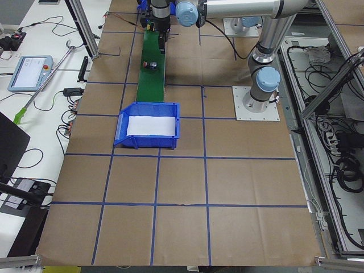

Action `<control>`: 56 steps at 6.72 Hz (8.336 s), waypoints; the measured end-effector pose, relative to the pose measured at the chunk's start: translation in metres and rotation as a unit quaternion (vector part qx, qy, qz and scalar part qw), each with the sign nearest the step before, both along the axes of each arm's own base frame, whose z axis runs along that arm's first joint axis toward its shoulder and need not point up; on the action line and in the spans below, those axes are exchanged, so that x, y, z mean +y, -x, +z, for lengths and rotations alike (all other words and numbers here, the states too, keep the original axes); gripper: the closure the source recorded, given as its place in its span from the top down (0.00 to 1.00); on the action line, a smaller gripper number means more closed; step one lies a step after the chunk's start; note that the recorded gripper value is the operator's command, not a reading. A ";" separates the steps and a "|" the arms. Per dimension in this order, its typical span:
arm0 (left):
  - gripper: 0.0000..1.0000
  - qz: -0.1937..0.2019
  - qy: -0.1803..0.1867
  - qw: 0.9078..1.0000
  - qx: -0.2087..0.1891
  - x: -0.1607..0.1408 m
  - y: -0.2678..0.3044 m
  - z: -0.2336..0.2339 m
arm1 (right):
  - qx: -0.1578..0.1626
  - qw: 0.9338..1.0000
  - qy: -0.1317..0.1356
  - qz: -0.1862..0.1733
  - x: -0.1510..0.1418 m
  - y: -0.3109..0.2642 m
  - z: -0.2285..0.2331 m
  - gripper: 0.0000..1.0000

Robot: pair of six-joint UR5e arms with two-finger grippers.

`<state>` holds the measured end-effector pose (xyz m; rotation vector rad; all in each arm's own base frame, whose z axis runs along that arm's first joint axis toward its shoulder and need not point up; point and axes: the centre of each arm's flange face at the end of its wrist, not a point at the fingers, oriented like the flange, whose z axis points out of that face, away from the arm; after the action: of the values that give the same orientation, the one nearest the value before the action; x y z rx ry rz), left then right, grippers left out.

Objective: Transport two buttons from left to right
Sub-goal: 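Lower the right gripper and grasp the yellow button on the belt, then lift the yellow button and carry it into the empty blue bin, then lower the yellow button into the bin and open the right gripper, then raise the right gripper out of the bin and move toward the belt end, then lower the right gripper and grasp the red-capped button on the belt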

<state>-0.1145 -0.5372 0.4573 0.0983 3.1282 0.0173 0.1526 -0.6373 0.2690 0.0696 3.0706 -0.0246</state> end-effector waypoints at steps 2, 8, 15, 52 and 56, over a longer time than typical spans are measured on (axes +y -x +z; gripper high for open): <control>1.00 0.014 0.000 1.000 0.000 0.000 0.000 0.001 | 0.001 1.000 -0.014 0.001 -0.004 0.001 -0.019 0.39; 1.00 0.042 -0.001 0.999 -0.001 0.000 0.000 -0.001 | 0.016 1.000 -0.015 -0.013 -0.009 0.038 0.031 0.04; 1.00 0.040 -0.002 0.999 0.000 -0.001 0.000 -0.002 | 0.017 0.995 0.005 0.094 0.029 0.335 0.116 0.04; 1.00 0.039 0.001 0.999 0.000 -0.004 0.000 0.000 | 0.004 0.998 0.060 0.018 0.039 0.008 0.040 1.00; 1.00 0.039 0.001 0.999 0.000 -0.004 0.000 0.000 | 0.004 0.999 0.046 0.018 0.033 0.008 0.017 1.00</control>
<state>-0.1141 -0.5411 0.4575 -0.0250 3.1300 0.0164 0.1448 -0.6041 0.2863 0.0095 3.0728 -0.1646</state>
